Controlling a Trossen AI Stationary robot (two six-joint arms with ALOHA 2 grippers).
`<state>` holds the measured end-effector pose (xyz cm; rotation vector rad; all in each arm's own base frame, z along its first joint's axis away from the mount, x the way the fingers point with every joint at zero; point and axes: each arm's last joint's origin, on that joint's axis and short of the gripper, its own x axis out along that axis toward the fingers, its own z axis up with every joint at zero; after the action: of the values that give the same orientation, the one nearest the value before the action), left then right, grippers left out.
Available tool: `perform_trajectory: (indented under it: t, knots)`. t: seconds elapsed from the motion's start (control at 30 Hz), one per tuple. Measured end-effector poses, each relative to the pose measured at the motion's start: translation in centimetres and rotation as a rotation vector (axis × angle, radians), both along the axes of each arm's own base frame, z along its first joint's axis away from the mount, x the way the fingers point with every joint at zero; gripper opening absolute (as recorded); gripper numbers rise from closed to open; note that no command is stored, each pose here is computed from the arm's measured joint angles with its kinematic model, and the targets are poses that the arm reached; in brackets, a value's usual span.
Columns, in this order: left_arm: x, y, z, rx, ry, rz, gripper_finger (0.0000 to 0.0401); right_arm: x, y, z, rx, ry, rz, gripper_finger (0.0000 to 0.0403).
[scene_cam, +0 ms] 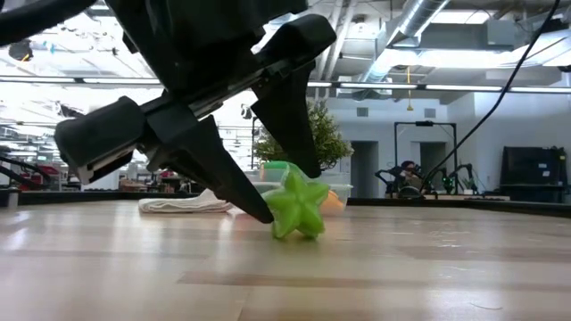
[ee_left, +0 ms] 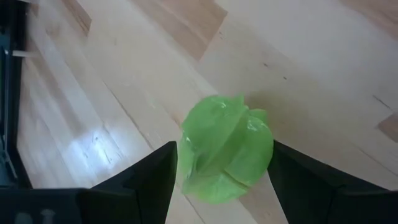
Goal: Pick and placing Produce into tupperware
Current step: Put the green star apple into the transparent bin
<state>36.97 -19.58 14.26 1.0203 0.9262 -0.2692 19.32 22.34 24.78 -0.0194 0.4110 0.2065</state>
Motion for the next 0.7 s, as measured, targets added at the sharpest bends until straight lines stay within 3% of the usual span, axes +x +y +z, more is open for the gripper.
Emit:
perform_trajectory:
  t: [0.3, 0.7]
  knots:
    - [0.4, 0.7, -0.1, -0.069, 0.037, -0.011, 0.0233, 0.0, 0.0, 0.0, -0.001, 0.0, 0.0, 0.0328]
    - [0.2, 1.9, -0.1, -0.202, 0.075, 0.201, 0.0233, 0.0, 0.0, 0.0, -0.001, 0.0, -0.001, 0.0328]
